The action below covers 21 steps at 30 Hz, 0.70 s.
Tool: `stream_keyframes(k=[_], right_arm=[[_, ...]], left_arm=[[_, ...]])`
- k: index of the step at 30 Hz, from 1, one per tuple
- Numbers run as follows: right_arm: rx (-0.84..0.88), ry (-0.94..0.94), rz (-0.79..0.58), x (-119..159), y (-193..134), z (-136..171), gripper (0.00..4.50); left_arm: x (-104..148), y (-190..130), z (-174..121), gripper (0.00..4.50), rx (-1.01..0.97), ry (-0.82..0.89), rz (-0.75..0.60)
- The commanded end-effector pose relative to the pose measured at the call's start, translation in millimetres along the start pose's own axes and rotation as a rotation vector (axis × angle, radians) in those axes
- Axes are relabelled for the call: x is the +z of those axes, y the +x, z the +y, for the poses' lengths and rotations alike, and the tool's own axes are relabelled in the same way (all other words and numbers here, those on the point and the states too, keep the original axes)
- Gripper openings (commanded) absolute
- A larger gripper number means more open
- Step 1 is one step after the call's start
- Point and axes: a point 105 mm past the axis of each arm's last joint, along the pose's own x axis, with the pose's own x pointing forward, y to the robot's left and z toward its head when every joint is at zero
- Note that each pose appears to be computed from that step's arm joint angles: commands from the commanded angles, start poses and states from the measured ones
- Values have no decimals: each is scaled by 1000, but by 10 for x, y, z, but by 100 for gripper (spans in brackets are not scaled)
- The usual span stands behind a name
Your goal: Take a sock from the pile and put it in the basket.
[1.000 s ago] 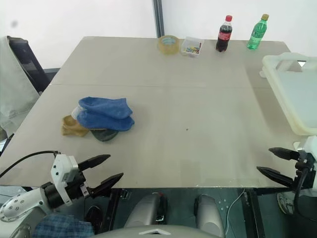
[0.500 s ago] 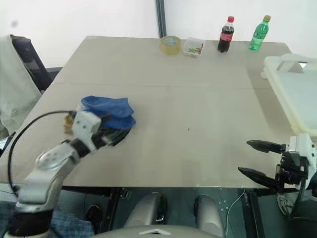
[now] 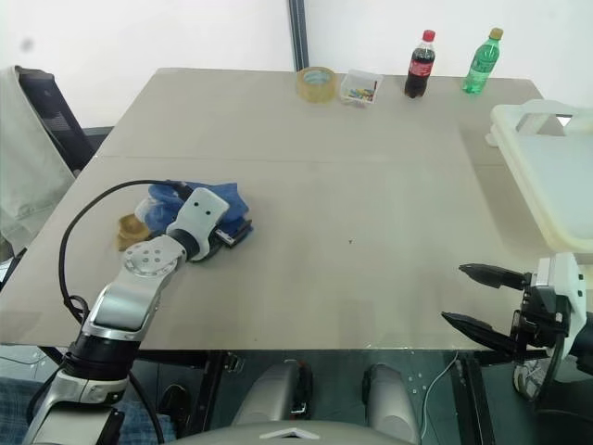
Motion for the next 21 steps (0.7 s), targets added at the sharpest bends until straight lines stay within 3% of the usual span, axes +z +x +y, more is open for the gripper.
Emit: stream_keyframes(k=[1, 3, 9, 11, 15, 21], right_arm=[[-15, -51, -11, 78, -25, 5, 449], [-18, -51, -10, 75, -27, 1, 450], [-18, -48, -9, 56, -20, -2, 450], [-19, -47, -9, 58, -20, -6, 450], [-22, -47, -7, 60, -27, -21, 450], [-20, -47, -13, 68, -3, -32, 450]], left_arm=[[110, -2, 120, 425, 46, 28, -38], [122, -2, 134, 368, 49, 32, -43], [146, -17, 97, 71, 40, 21, -51], [190, -21, 77, 4, 36, 14, -63], [385, -15, -58, 4, -8, -47, -99], [741, -23, -584, 4, -209, -145, -147]])
